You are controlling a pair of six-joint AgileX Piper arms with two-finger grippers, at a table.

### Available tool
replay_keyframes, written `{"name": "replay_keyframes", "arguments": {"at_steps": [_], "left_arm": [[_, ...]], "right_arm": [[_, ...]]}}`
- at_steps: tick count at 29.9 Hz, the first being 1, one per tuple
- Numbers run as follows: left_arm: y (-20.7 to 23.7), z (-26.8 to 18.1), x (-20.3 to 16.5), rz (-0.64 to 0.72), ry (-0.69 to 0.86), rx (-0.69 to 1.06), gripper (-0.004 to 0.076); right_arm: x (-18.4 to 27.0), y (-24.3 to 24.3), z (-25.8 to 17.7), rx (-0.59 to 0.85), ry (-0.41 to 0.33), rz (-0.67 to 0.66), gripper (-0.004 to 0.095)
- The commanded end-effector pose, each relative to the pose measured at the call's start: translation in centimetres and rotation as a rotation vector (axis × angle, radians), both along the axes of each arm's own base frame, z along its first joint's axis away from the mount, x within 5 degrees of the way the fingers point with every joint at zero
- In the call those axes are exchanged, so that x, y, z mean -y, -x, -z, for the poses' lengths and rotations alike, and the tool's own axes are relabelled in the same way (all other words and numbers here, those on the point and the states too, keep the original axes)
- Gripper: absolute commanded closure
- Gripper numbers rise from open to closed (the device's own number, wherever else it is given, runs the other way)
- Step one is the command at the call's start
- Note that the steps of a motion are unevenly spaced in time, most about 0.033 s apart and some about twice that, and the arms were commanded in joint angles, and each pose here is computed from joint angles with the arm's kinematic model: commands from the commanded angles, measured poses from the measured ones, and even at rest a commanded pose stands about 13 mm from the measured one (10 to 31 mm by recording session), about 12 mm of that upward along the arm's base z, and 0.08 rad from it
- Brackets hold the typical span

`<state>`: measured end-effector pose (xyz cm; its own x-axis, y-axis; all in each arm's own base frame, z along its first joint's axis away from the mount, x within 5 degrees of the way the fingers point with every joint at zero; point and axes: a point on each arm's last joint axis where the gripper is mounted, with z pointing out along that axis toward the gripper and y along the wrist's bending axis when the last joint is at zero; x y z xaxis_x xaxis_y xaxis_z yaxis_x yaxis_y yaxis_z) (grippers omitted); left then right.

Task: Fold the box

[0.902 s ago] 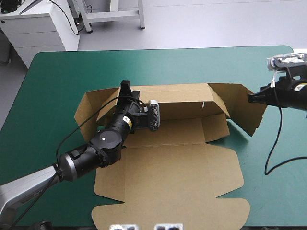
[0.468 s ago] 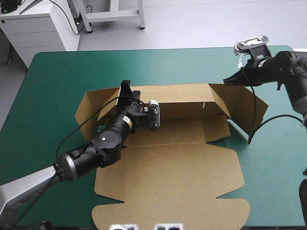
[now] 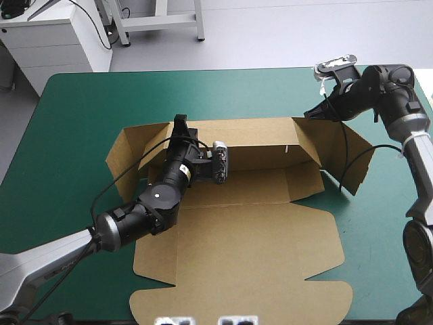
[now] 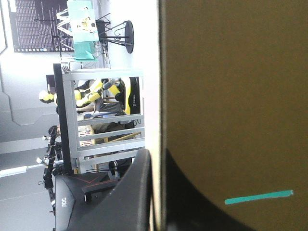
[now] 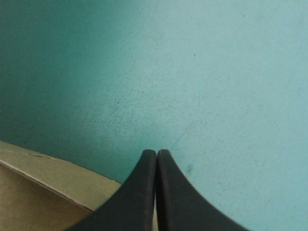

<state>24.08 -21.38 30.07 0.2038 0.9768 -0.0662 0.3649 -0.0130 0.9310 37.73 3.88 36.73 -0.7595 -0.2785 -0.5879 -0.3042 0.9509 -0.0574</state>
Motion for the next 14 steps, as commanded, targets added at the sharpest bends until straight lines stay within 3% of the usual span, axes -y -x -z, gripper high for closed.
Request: {"name": "replay_keyframes", "arguments": {"at_steps": [1, 14], "left_arm": [[0.1, -1.9, -0.2, -0.017, 0.055, 0.063, 0.0732], [0.0, -2.0, -0.5, -0.050, 0.053, 0.075, 0.0732]], "right_arm": [[0.1, 1.1, -2.5, 0.069, -0.002, -0.005, 0.0920], [0.0, 2.8, -1.4, -0.139, 0.013, -0.052, 0.0920]]}}
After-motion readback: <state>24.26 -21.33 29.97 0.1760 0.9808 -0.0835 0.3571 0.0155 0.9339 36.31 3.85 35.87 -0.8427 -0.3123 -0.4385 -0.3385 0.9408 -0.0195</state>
